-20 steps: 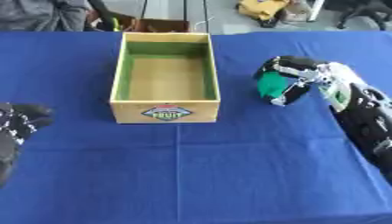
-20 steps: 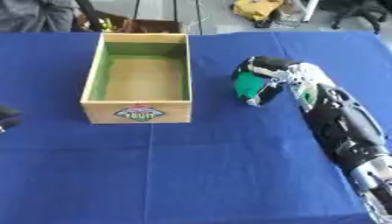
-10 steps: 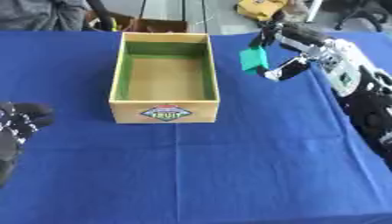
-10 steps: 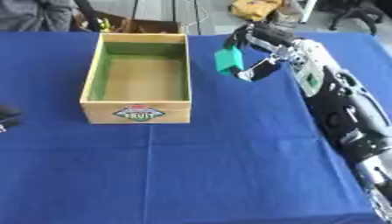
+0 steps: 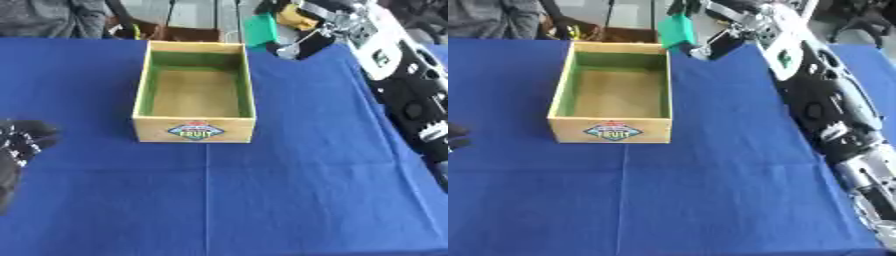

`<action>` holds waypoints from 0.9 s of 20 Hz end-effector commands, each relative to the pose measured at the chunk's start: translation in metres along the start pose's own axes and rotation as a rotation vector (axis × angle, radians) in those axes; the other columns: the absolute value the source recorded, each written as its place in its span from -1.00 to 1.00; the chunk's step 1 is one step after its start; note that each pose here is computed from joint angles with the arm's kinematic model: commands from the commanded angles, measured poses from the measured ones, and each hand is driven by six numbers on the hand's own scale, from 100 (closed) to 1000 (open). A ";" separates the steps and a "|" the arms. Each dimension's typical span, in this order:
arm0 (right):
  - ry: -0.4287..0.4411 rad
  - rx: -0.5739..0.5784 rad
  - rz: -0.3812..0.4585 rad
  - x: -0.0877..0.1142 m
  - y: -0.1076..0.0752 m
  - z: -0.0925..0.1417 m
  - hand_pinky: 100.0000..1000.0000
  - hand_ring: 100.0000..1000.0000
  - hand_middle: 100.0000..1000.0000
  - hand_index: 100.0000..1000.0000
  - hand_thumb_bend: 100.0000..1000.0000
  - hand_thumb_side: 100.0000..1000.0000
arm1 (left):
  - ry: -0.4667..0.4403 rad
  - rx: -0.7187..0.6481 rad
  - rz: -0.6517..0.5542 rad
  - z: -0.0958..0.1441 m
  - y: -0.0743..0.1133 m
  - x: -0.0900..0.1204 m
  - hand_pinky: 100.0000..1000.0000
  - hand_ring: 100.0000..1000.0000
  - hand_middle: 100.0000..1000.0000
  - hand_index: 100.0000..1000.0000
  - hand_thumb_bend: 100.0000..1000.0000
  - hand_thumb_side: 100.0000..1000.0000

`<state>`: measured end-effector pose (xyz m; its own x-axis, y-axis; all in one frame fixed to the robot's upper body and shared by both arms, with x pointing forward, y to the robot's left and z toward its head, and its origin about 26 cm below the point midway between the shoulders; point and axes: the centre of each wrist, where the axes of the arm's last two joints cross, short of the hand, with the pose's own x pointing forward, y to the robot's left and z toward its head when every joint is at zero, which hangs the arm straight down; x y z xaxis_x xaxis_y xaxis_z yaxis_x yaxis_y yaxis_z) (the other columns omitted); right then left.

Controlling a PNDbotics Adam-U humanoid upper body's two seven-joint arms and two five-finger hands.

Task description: Pick up objects on the table and place them in the box.

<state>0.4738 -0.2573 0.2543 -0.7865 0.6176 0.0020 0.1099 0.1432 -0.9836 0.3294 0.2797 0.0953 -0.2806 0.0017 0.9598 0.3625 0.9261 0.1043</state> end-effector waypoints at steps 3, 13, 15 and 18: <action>-0.013 0.051 -0.017 0.004 0.009 -0.018 0.30 0.25 -0.49 0.55 -1.00 -1.00 | -0.032 -0.035 0.004 -0.009 -0.005 0.008 0.63 0.54 0.15 0.29 -0.35 1.00; 0.022 0.221 -0.072 0.004 0.077 -0.022 0.32 0.28 -0.44 0.56 -1.00 -1.00 | -0.046 -0.046 0.007 -0.013 -0.008 0.011 0.63 0.54 0.14 0.28 -0.35 1.00; 0.020 0.238 -0.071 0.005 0.084 -0.022 0.34 0.31 -0.35 0.57 -1.00 -1.00 | -0.046 -0.046 0.008 -0.013 -0.008 0.011 0.63 0.54 0.14 0.28 -0.35 1.00; 0.007 0.257 -0.069 0.006 0.090 -0.021 0.36 0.36 -0.17 0.60 -1.00 -0.82 | -0.047 -0.044 0.007 -0.013 -0.007 0.011 0.63 0.54 0.14 0.28 -0.35 1.00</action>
<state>0.4905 -0.2223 0.1595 -0.7782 0.6199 0.1003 -0.1297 -0.0024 -0.9915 0.3342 0.2698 0.0996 -0.2918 0.0244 0.9562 0.3944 0.9138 0.0971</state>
